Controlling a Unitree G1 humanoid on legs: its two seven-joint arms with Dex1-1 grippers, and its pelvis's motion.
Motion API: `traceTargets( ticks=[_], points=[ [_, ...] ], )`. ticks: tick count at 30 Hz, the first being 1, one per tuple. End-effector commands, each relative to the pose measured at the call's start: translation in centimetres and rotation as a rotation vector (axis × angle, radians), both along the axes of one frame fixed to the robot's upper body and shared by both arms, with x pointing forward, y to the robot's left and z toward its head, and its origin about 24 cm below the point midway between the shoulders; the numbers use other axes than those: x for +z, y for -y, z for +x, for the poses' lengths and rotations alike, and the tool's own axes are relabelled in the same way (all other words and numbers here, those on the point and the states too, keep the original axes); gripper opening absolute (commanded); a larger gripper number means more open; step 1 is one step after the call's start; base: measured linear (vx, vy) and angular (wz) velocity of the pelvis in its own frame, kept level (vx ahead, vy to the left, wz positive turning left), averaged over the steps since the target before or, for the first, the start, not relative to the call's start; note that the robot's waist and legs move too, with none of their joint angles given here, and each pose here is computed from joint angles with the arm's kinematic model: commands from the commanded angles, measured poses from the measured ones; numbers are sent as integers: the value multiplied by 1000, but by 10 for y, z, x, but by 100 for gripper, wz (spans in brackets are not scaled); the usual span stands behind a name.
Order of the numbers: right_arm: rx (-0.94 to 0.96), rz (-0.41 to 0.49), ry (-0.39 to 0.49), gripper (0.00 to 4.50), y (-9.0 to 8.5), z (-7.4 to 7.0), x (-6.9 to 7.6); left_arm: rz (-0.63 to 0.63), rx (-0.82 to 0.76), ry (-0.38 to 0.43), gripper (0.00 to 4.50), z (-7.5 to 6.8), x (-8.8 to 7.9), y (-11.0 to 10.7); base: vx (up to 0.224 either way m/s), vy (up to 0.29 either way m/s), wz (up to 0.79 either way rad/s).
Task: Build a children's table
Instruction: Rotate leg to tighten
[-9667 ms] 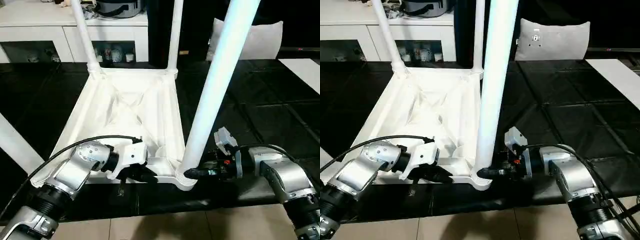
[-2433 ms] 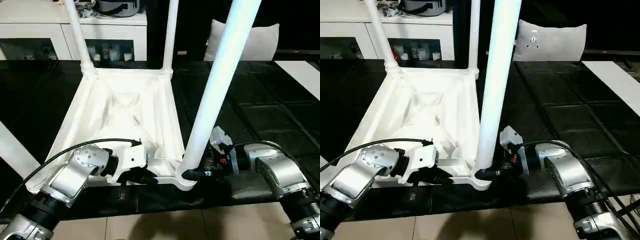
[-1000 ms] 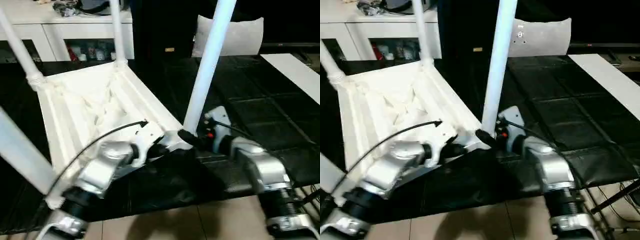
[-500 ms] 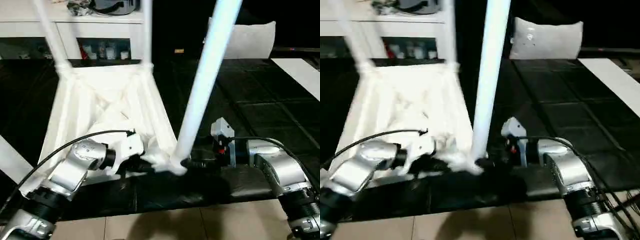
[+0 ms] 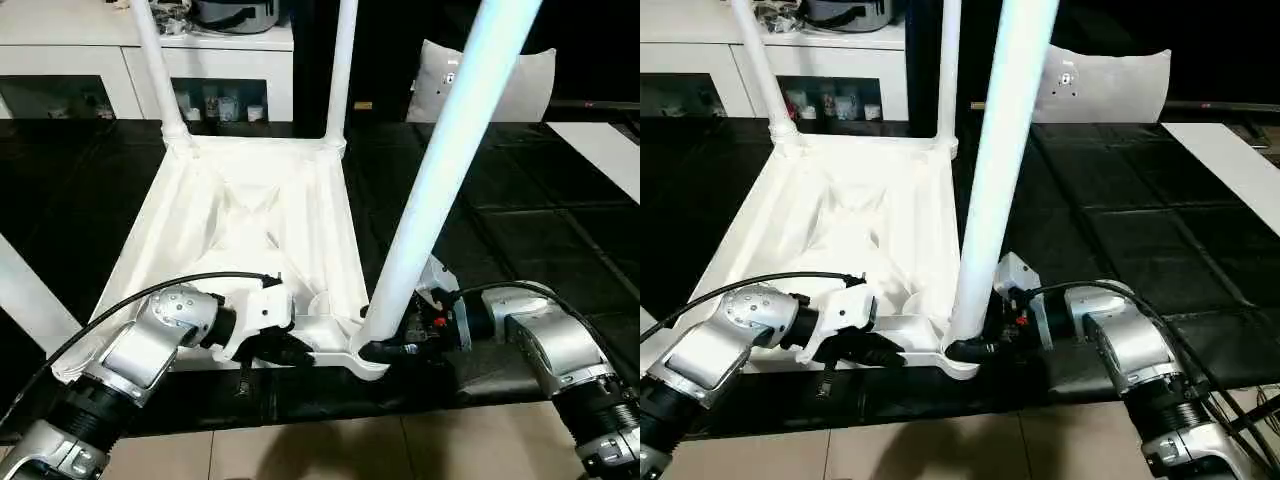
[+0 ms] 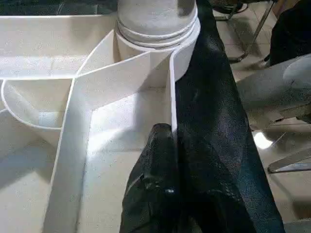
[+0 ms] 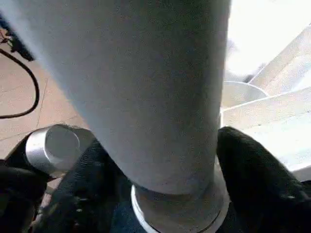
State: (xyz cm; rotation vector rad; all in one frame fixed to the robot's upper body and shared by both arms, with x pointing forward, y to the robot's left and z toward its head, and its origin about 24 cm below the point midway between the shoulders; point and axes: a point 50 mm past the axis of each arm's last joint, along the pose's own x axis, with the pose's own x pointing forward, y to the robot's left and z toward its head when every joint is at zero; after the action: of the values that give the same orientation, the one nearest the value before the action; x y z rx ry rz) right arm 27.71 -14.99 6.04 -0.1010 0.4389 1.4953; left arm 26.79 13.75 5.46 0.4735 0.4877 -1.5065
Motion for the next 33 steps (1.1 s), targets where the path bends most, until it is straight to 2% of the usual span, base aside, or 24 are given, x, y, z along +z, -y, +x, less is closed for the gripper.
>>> traceTargets(
  ticks=[1,7,10,11,13,14,16,17,19,22,24,25,26,28,31,33],
  points=[
    [22,9,-1,269,0,1,5,-7,-49,-15,0,-3,-1,6,0,0,0],
    [-27,71,-39,228,-3,-2,7,-37,13,-21,0,-2,-2,9,0,0,0],
    [-119,47,-24,218,-8,1,3,-68,78,-32,0,1,-1,14,0,0,0],
    [-222,15,-7,216,-12,7,-1,-90,133,-35,0,4,0,19,0,0,0],
    [-297,2,-9,212,-14,12,-3,-98,165,-32,0,5,0,23,0,0,0],
    [-427,-22,-10,209,-18,20,-7,-108,217,-27,0,8,0,28,0,0,0],
    [-572,-40,-7,205,-21,30,-9,-128,298,-18,0,14,1,36,0,0,0],
    [-572,-40,-7,205,-21,30,-9,-128,298,-18,0,14,1,36,0,0,0],
    [-762,-67,8,205,-23,41,-11,-158,458,11,0,27,3,47,0,0,0],
    [-867,-67,3,205,-27,46,-13,-191,581,19,0,36,5,58,0,0,0],
    [-869,-54,36,205,-29,46,-11,-193,601,29,0,38,6,64,0,0,0],
    [-872,-21,49,256,-32,47,-9,-191,598,45,0,39,8,70,0,0,0],
    [-873,-10,42,269,-32,46,-9,-191,591,50,0,39,8,71,0,0,0],
    [-878,12,20,278,-32,46,-8,-188,576,58,0,39,9,74,0,0,0],
    [-838,12,59,311,-28,43,-5,-167,551,67,0,36,6,70,0,0,0],
    [-823,7,71,316,-24,41,-6,-172,528,81,0,34,6,69,0,0,0]
  ],
)
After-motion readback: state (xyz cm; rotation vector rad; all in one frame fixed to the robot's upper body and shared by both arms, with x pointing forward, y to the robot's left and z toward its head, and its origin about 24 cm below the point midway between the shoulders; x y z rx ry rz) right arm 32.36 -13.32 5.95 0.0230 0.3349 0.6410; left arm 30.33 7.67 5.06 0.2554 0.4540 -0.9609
